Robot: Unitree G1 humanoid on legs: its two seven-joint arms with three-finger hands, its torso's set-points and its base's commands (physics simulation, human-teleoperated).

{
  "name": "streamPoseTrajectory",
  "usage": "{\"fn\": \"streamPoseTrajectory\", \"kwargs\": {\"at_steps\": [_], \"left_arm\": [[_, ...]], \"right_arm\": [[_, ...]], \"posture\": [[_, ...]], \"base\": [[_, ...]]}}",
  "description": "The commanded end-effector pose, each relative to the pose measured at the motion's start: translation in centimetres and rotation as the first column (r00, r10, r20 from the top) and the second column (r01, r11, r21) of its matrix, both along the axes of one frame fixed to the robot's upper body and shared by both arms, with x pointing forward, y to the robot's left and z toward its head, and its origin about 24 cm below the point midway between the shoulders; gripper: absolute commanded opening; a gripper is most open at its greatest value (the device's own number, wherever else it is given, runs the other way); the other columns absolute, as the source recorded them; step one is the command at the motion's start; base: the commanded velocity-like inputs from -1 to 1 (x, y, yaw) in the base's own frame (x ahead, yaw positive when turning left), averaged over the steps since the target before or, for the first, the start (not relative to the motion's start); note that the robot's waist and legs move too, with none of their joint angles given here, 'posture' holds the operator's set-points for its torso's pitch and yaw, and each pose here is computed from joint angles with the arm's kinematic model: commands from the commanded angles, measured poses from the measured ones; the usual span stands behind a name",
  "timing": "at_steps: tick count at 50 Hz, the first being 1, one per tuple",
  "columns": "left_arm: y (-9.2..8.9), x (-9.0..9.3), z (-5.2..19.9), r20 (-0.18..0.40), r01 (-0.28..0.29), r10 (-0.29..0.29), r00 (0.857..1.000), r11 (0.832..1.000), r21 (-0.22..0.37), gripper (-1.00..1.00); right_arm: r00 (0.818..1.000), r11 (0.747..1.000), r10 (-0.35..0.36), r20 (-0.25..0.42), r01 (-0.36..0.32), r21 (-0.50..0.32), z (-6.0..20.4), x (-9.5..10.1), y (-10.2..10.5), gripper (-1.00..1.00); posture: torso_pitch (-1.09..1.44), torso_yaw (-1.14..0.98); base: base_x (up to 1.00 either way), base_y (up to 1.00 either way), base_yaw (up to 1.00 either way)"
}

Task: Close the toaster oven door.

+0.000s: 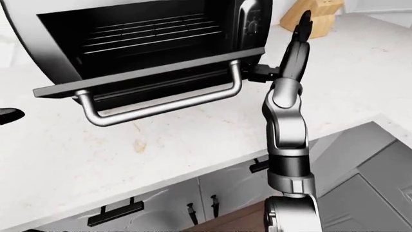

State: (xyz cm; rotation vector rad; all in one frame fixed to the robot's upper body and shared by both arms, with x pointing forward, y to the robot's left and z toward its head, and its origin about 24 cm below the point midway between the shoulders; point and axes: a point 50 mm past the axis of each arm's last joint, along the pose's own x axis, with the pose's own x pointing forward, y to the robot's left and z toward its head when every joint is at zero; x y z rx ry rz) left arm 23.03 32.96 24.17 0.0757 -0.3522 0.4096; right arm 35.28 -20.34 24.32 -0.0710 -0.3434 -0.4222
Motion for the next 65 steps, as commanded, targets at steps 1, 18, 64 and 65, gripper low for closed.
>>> {"fn": "streamPoseTrajectory", "kwargs": {"at_steps": [1,18,64,65], "left_arm": [[-0.3,-0.8,1.7,0.075,-0.002,-0.002,0.997,0.999,0.052,1.00],[-1.6,-2.3,0.2,0.036,0.047,-0.050,0.998,0.995,0.093,1.00],[-6.1,-10.1,-1.0,-0.049,0.272,-0.267,0.962,0.952,0.143,1.00],[-6.2,-10.2,-0.9,-0.050,0.279,-0.275,0.960,0.951,0.136,1.00]], "right_arm": [[0.992,0.999,-0.039,0.124,0.040,-0.004,2.8,-0.7,-0.3,1.00],[0.989,0.999,-0.053,0.138,0.050,0.021,3.8,0.4,0.1,1.00],[0.984,0.999,-0.040,0.172,0.037,0.022,6.0,0.9,0.6,1.00],[0.984,0.999,-0.040,0.174,0.036,0.023,6.2,0.9,0.6,1.00]], "posture": [[0.00,0.00],[0.00,0.00],[0.00,0.00],[0.00,0.00]], "base": [[0.00,0.00,0.00],[0.00,0.00,0.00],[0.00,0.00,0.00],[0.00,0.00,0.00]]}}
